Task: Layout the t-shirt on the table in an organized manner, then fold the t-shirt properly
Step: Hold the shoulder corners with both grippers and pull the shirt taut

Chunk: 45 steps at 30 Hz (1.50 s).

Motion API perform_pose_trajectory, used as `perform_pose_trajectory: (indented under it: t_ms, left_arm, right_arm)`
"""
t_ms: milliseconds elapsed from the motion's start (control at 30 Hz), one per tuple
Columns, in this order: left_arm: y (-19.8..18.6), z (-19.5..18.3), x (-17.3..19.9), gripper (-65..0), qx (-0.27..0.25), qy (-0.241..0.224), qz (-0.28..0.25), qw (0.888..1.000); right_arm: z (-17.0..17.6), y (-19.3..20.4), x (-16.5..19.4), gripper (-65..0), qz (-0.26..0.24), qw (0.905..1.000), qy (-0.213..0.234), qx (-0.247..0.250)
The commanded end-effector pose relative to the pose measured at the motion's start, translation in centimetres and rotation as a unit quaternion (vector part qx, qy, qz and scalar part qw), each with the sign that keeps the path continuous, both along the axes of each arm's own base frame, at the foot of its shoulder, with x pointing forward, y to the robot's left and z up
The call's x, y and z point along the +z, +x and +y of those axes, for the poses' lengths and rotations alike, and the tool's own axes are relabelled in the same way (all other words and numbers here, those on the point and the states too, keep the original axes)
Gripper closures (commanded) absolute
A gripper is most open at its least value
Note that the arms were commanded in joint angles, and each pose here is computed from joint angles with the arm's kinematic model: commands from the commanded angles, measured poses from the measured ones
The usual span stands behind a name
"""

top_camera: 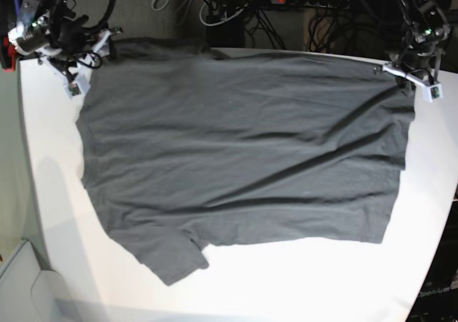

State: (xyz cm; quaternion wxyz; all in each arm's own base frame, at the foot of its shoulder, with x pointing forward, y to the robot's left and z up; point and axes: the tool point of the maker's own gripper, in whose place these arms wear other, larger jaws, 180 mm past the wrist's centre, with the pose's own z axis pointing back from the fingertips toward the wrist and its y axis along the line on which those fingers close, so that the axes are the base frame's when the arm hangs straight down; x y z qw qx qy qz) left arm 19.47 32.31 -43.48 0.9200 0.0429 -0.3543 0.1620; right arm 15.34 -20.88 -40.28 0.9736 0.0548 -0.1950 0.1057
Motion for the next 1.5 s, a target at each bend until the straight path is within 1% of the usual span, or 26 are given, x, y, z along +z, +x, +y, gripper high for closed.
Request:
perform_pose_trajectory:
  t_ms: [0,233,533,633,700,733,833,933,1033,1133,1233,1333,1467]
  left_arm:
    - [-1.3,-0.4,-1.1,-0.3,-0.005,-0.006,0.039,0.999]
    - [-1.2,-0.4,-1.0,-0.3,-0.005,-0.006,0.038,0.999]
    - [-1.2,-0.4,-1.0,-0.3,-0.004,-0.006,0.038,0.999]
    - [-1.2,-0.4,-1.0,-0.3,-0.004,-0.006,0.038,0.999]
    - [-1.2,-0.4,-1.0,-0.3,-0.004,-0.006,0.038,0.999]
    - [-1.2,-0.4,-1.0,-0.3,-0.004,-0.006,0.038,0.999]
    - [-1.2,-0.4,-1.0,-0.3,-0.004,-0.006,0.038,0.999]
    - [-1.4,-0.4,-1.1,-0.3,-0.004,-0.006,0.040,0.999]
    - [-1.3,-0.4,-1.1,-0.3,-0.003,-0.006,0.040,0.999]
    - [-1.2,-0.4,-1.0,-0.3,-0.003,-0.006,0.038,0.999]
    - [-1.1,-0.4,-1.0,-0.3,-0.003,-0.006,0.037,0.999]
    - [-1.1,-0.4,-1.0,-0.3,-0.003,-0.006,0.037,0.999]
    - [-1.1,-0.4,-1.0,-0.3,-0.003,-0.006,0.037,0.999]
  right_arm:
    - [-0.2,0.1,0.1,-36.5,-0.005,1.0000,0.001,-0.001]
    - [-0.2,-0.6,-2.2,-36.5,0.030,0.9992,0.025,-0.013]
    - [-0.1,-0.7,-2.4,-36.2,0.032,0.9990,0.028,-0.014]
    - [-0.1,0.3,-2.1,-36.0,0.022,0.9993,0.028,-0.014]
    - [-0.1,0.2,-2.5,-35.5,0.026,0.9990,0.031,-0.016]
    - [-0.1,0.7,-2.5,-34.3,0.024,0.9990,0.034,-0.017]
    - [-0.1,1.1,-3.4,-27.7,0.033,0.9981,0.046,-0.023]
    - [0.1,0.6,-4.4,-19.6,0.050,0.9967,0.057,-0.029]
    - [0.3,1.3,-4.3,-11.9,0.044,0.9967,0.061,-0.029]
    - [0.2,1.3,-4.2,-5.6,0.043,0.9969,0.059,-0.029]
    - [1.0,1.6,-4.3,-0.3,0.044,0.9971,0.061,-0.013]
    - [1.7,1.9,-4.1,0.0,0.041,0.9973,0.062,0.001]
    - [1.5,3.0,-2.2,0.0,0.009,0.9989,0.044,0.010]
